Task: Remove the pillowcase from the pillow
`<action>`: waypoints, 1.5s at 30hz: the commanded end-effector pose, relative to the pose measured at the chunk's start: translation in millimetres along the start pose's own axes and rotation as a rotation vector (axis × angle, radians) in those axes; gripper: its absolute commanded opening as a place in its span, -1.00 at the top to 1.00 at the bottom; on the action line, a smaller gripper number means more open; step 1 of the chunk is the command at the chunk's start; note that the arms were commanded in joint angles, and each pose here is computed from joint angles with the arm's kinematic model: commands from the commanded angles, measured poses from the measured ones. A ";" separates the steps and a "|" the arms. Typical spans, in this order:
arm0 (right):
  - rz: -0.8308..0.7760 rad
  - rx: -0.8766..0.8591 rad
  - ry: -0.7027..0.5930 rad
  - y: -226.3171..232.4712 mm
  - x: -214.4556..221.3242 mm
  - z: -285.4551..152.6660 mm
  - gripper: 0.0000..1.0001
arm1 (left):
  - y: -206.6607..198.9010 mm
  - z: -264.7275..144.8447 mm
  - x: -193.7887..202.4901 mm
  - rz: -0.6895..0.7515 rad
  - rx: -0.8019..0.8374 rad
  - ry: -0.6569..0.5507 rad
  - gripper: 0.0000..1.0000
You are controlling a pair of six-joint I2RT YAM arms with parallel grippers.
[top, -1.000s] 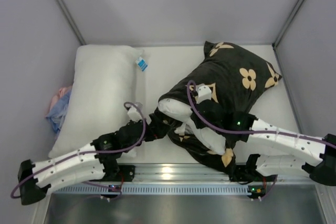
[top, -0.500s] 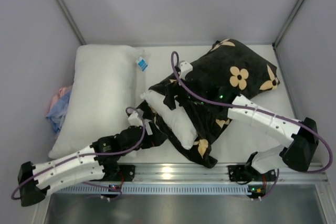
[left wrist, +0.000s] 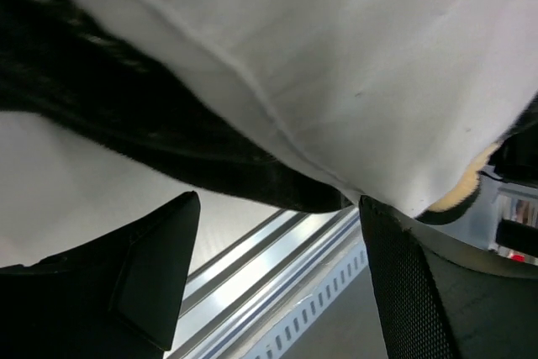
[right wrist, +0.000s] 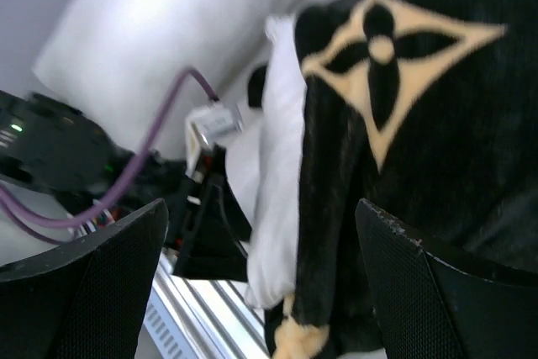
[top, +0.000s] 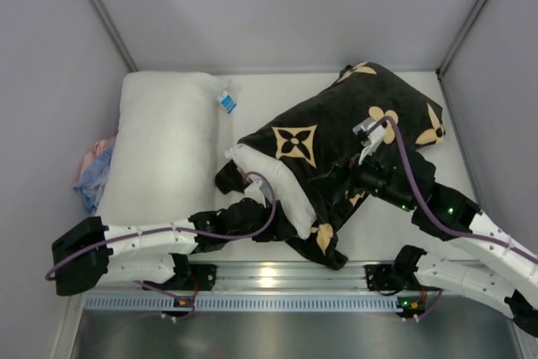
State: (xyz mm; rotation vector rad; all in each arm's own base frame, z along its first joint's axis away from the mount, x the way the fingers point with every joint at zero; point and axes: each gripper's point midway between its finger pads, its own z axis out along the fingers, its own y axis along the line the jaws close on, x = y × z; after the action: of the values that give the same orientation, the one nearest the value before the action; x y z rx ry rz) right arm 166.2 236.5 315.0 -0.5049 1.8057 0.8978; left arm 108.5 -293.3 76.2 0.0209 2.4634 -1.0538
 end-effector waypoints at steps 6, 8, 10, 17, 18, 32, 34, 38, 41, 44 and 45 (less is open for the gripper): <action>0.037 0.128 0.181 -38.6 77.7 -8.8 -0.76 | -85.3 11.7 -17.6 0.018 0.302 -0.019 -0.78; 0.039 0.133 0.189 -40.3 81.8 -11.9 -0.76 | -94.9 13.6 -18.8 0.020 0.343 -0.020 -0.78; 0.040 0.135 0.191 -41.1 83.2 -13.7 -0.76 | -98.0 13.9 -19.0 0.017 0.357 -0.020 -0.71; 0.032 0.162 0.193 -47.8 88.5 -24.1 -0.76 | -93.6 10.2 -26.7 0.019 0.318 -0.054 -0.50; 0.038 0.161 0.193 -47.4 89.0 -24.6 -0.76 | -94.0 10.7 -28.1 0.023 0.304 -0.054 -0.57; 0.182 0.201 0.299 -53.1 132.8 -15.4 -0.69 | -117.5 18.0 -54.3 0.039 0.308 -0.114 1.00; 0.193 0.193 0.341 -54.1 150.5 -11.8 -0.56 | -121.8 9.4 -60.1 0.049 0.307 -0.129 1.00; 0.216 0.207 0.368 -59.0 167.8 -5.1 -0.31 | -136.3 -9.9 -73.0 0.058 0.341 -0.170 1.00; 0.231 0.173 0.351 -56.1 173.1 3.8 -0.19 | -143.6 -24.3 -81.7 0.061 0.352 -0.197 1.00; 0.226 0.238 0.369 -70.6 188.0 10.7 -0.08 | -158.8 -41.7 -85.1 0.051 0.422 -0.203 1.00; 0.217 0.276 0.360 -78.0 188.4 13.4 0.04 | -161.7 -45.9 -84.7 0.046 0.442 -0.201 1.00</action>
State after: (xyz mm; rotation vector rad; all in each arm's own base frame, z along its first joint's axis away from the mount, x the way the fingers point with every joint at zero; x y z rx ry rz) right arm 132.4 202.3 108.5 -0.3858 2.3676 0.7304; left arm 135.9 -353.6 173.4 0.0948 2.2173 -1.2900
